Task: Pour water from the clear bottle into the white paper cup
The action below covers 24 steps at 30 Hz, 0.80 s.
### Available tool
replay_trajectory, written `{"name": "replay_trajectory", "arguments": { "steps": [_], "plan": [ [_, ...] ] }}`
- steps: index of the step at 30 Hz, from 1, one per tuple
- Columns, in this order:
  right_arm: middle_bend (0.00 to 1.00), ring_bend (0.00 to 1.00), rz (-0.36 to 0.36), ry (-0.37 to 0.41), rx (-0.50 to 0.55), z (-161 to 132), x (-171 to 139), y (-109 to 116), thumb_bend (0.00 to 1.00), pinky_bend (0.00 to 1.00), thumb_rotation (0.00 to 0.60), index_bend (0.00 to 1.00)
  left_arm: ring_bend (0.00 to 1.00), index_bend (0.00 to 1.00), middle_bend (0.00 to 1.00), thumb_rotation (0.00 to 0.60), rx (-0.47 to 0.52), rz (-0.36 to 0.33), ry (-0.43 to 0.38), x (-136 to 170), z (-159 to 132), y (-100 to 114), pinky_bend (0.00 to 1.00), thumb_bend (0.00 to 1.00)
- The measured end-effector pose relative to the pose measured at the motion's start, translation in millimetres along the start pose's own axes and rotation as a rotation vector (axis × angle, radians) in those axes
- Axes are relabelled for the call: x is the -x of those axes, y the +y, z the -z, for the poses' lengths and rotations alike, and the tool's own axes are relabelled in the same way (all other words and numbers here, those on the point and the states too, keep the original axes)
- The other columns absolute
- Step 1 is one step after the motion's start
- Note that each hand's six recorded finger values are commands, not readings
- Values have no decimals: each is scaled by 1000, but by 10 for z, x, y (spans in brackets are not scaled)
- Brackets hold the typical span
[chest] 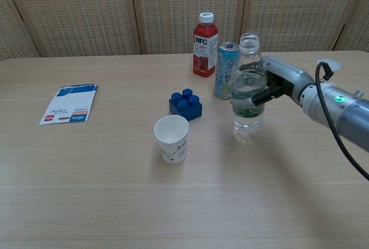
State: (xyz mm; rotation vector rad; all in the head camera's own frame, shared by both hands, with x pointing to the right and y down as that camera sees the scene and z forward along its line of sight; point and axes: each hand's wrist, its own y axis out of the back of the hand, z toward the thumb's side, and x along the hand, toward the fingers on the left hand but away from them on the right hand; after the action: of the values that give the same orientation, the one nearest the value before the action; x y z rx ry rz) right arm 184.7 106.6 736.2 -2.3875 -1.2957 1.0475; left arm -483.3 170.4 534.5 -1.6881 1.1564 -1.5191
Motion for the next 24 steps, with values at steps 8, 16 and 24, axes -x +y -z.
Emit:
{"name": "replay_trajectory", "arguments": {
  "steps": [8,16,24],
  "plan": [
    [564,544,-5,-15,24,45,11,-17,569,533,600,536,0,0,0,600,0,3,-1,0,-3,-8,0,71],
    [521,519,-27,-45,46,124,14,-44,567,453,600,536,0,0,0,600,-4,10,1,-6,-6,-27,0,70],
    [342,381,-59,-65,63,221,-15,-55,322,385,600,372,0,0,0,600,-7,12,5,-14,-8,-37,0,70]
  ]
}}
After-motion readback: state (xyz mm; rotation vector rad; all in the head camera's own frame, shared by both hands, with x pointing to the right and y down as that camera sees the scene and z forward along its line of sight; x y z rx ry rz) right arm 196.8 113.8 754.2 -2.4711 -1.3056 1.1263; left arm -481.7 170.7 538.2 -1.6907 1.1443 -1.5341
